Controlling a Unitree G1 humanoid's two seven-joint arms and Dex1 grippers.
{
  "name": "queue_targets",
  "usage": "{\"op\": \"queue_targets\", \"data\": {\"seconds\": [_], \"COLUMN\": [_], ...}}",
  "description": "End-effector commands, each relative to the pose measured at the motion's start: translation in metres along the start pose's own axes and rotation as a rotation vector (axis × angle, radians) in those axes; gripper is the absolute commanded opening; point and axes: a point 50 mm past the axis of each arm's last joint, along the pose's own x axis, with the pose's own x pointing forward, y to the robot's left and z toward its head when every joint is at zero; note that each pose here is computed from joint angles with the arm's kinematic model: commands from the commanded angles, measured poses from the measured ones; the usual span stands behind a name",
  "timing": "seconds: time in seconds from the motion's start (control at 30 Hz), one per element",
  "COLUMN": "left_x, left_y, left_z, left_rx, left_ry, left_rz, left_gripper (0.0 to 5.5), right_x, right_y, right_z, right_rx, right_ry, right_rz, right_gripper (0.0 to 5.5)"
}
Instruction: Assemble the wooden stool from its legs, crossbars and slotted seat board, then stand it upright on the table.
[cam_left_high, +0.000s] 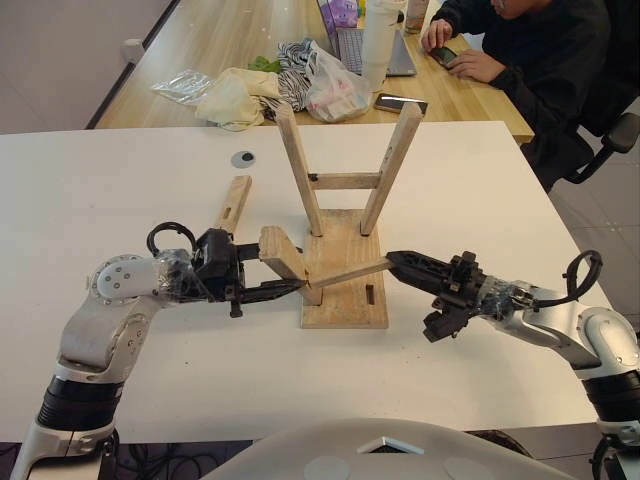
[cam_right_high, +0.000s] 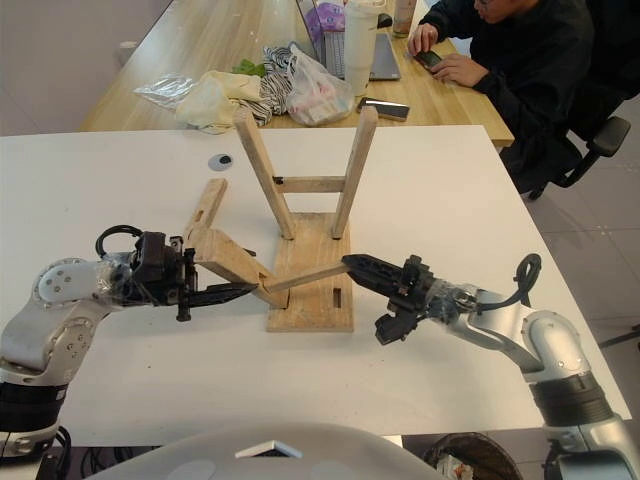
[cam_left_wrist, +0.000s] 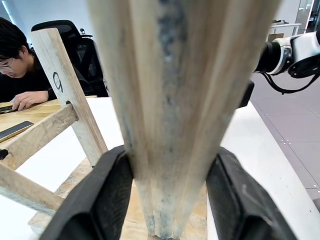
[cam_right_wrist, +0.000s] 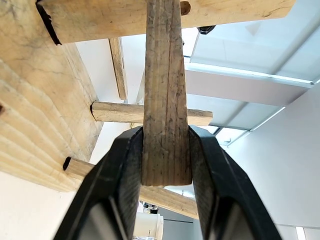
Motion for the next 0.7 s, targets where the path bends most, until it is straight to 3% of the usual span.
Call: {"op": "queue_targets", "data": {"seconds": [0.03, 0.7], "left_x": [0.008, 0.024], "left_y": [0.003, -0.006], "left_z": [0.004, -0.003], "left_rx": [0.065, 0.038], "left_ry": [0.008, 0.008], "left_rz": [0.031, 0.048], "left_gripper": [2.04, 2.03], "right_x": [0.001, -0.003], "right_y": [-0.002, -0.008], "right_z": [-0.004, -0.019], "right_rx": [-0.017, -0.003], "right_ry": [-0.012, 0.084], "right_rz": [0.016, -0.02], "right_gripper": [1.27, 1.26]}}
